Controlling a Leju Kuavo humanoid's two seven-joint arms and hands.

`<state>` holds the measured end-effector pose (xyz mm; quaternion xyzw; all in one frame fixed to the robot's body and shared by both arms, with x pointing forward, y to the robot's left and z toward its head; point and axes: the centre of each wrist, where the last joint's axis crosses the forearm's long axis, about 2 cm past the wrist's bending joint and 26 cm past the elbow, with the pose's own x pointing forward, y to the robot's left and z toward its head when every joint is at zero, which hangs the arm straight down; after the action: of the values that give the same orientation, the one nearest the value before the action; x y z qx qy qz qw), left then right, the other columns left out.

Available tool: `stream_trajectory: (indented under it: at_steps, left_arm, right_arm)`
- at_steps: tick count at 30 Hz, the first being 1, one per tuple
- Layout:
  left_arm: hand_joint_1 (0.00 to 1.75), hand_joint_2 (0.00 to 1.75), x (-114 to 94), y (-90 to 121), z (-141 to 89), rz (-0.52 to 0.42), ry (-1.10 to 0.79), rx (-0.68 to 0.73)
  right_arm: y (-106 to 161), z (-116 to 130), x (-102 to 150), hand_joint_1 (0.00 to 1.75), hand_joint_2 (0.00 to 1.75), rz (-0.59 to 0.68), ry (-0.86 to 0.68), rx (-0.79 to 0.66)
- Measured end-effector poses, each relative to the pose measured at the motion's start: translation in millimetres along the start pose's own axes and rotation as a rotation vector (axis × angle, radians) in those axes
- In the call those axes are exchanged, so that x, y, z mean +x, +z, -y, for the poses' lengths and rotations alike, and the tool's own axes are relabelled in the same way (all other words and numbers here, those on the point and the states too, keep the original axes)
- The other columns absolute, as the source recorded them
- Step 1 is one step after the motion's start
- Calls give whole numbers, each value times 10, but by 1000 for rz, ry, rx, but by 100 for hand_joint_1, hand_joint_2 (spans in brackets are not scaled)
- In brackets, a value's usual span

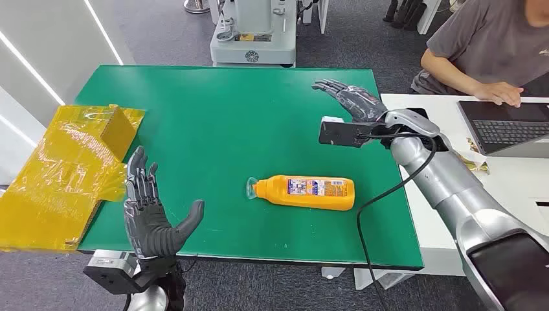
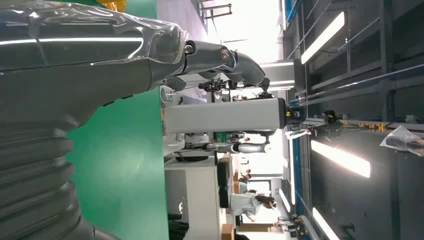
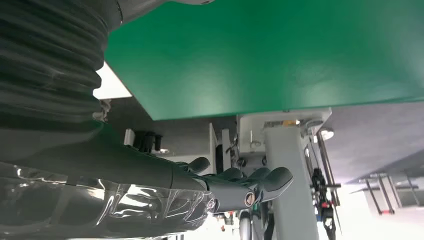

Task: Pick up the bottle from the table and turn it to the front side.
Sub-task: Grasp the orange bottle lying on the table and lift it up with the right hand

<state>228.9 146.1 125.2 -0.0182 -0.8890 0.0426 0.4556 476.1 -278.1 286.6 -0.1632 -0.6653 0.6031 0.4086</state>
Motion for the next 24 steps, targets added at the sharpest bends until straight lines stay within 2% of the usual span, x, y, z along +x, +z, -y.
stream_trajectory:
  at_steps: [9,16,24]
  left_arm:
    - [0,175,-32,15,-7,-10,-7,-9]
    - [0,175,-51,-51,6,-10,-2,-10]
    - [0,175,-67,-123,16,-13,8,-22]
  right_arm:
    - [-123,-53,18,0,175,-3,-63,86]
    - [-274,-492,117,0,175,34,-175,249]
    - [-173,-909,28,0,175,-3,-244,350]
